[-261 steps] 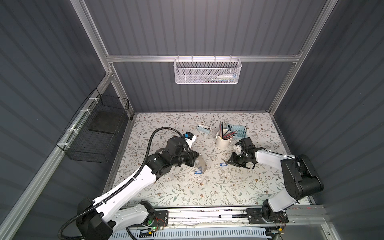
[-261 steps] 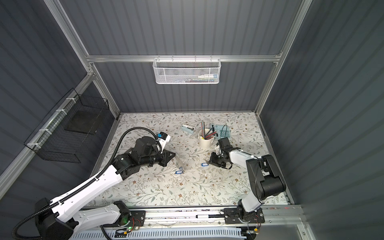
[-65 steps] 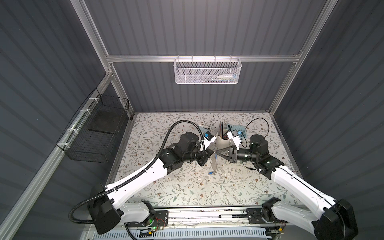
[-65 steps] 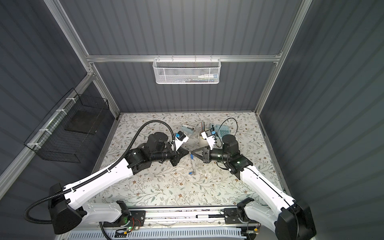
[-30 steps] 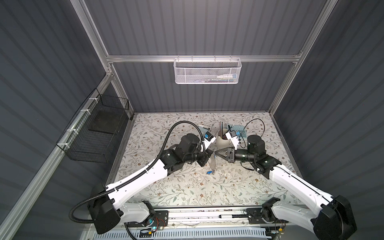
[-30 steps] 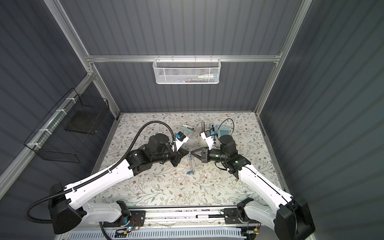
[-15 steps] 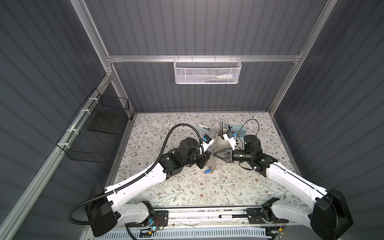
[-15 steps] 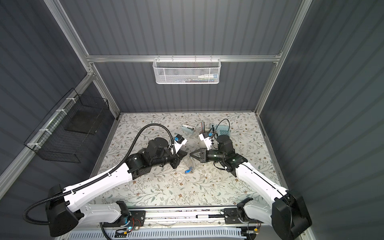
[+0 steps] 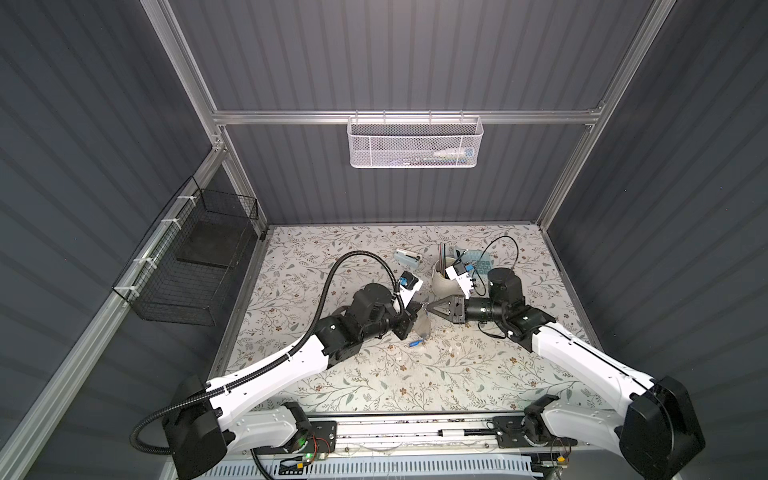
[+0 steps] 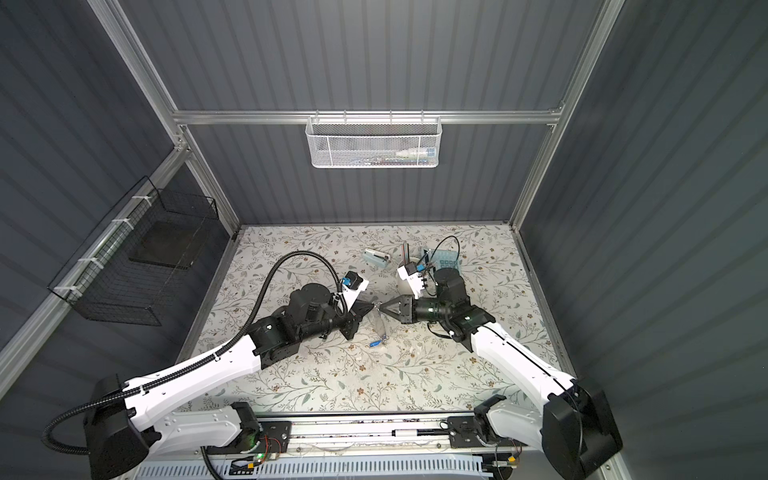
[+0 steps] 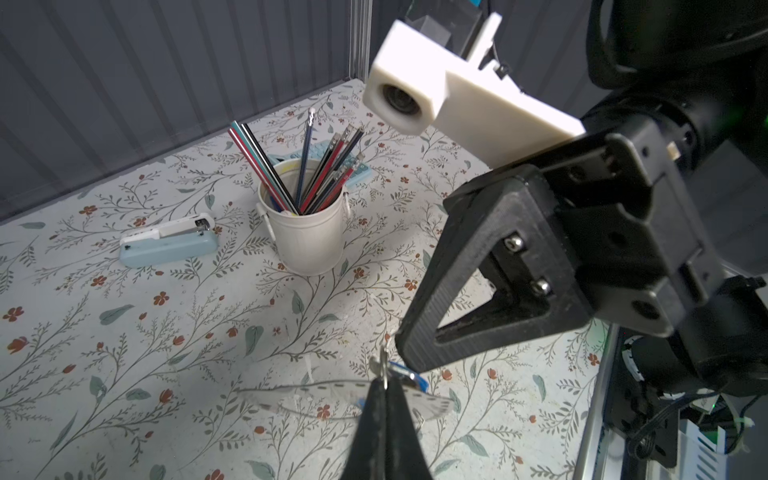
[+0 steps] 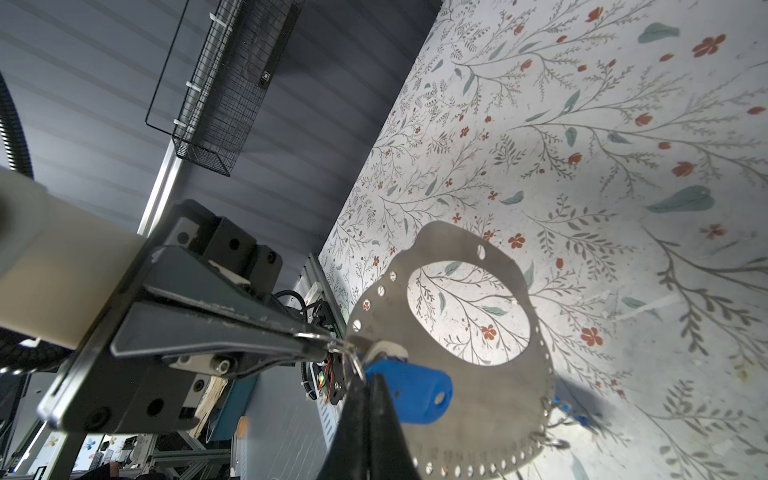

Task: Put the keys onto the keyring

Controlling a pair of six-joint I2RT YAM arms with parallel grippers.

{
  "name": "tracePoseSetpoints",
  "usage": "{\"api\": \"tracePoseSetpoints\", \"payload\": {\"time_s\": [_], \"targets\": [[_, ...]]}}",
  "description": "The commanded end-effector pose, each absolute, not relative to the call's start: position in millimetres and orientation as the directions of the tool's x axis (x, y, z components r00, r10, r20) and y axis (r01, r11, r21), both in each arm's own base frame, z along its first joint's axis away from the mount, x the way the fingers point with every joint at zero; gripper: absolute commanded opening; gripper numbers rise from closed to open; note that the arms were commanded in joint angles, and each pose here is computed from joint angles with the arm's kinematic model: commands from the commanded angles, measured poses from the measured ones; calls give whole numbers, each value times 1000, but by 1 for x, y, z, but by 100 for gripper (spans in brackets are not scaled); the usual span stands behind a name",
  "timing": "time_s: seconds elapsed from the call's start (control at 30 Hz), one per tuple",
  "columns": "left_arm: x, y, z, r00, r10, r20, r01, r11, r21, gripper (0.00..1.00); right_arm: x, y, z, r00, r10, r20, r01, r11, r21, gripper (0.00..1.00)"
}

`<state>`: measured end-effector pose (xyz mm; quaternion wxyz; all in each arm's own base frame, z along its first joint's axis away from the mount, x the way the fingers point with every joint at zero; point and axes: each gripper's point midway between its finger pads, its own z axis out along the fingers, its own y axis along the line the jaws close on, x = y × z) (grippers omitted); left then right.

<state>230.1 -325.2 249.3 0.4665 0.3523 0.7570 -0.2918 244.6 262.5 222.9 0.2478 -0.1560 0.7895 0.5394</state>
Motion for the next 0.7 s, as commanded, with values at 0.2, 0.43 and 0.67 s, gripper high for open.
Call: {"api": "tracePoseSetpoints", "payload": {"time_s": [0.2,0.43,0.67], "targets": [[235,-332,328,-118,12,-993,826,557,-91,0,244,244,228,-817,49,-575,-515,387,765,0],[226,-339,344,-16,-27,-1000,867,497,-27,0,233,241,242,-809,22,-587,-547,335,767,0],[219,-344,356,21,-81,-996,893,450,-18,0,221,241,244,-821,-15,-571,-550,292,782,1]]}}
